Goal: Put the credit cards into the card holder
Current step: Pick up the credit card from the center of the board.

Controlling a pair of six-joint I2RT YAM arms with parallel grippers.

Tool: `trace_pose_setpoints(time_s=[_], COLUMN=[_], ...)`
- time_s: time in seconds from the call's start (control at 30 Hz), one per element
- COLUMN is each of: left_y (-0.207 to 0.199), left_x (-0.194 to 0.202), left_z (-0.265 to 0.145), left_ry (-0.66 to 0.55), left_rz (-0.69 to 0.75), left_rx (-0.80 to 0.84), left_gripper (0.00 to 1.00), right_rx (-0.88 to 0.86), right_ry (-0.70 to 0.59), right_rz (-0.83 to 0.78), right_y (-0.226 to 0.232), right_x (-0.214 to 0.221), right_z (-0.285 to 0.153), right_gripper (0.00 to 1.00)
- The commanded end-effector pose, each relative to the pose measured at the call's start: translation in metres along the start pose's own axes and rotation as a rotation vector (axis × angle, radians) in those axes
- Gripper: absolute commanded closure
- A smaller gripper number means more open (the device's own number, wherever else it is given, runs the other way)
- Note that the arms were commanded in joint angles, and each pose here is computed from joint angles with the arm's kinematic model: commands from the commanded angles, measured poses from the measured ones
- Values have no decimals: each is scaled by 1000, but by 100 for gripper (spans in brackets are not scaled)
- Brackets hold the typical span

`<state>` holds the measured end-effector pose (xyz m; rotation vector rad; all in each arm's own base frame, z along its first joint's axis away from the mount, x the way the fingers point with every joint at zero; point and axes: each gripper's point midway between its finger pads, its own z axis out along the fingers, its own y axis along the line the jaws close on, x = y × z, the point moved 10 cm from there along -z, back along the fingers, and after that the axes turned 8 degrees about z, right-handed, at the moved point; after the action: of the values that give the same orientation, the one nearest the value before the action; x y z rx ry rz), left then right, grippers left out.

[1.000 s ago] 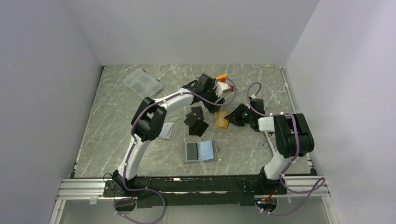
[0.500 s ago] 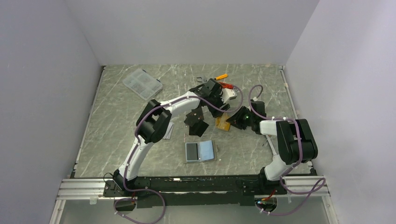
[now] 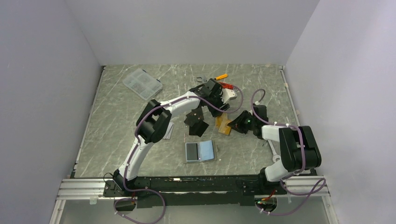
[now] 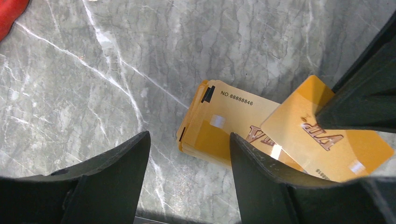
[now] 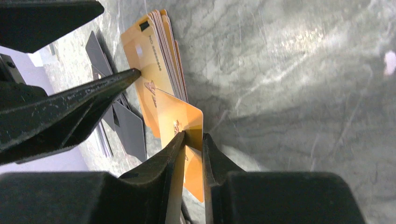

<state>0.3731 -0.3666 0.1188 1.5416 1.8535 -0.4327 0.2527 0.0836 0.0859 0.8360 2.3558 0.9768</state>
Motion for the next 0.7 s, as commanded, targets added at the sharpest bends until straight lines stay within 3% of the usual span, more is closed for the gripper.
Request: trace_pose_setpoints(time_s=[0.0,0.17,0.4,0.67], left_y=[6,8,15,29], left_x=[-3,-4,-13,-40], left_z=[-5,-6,-19,-72], left_ry=[14,14,-13,-118], left_rz=[20,19,-1,-54], left_rx=[-21,-25,-27,-20], left_gripper=[32,33,33,32], right_rx=[89,63,-70,-244], right_ry=[8,1,-45,-54], right_rz=[26,22,-8,-69], right_y=[-14,-9,10,41], right_x=[9,8,2,-9], right_z=[-11,-17,-30,-40], right_gripper=[94,100,100,100])
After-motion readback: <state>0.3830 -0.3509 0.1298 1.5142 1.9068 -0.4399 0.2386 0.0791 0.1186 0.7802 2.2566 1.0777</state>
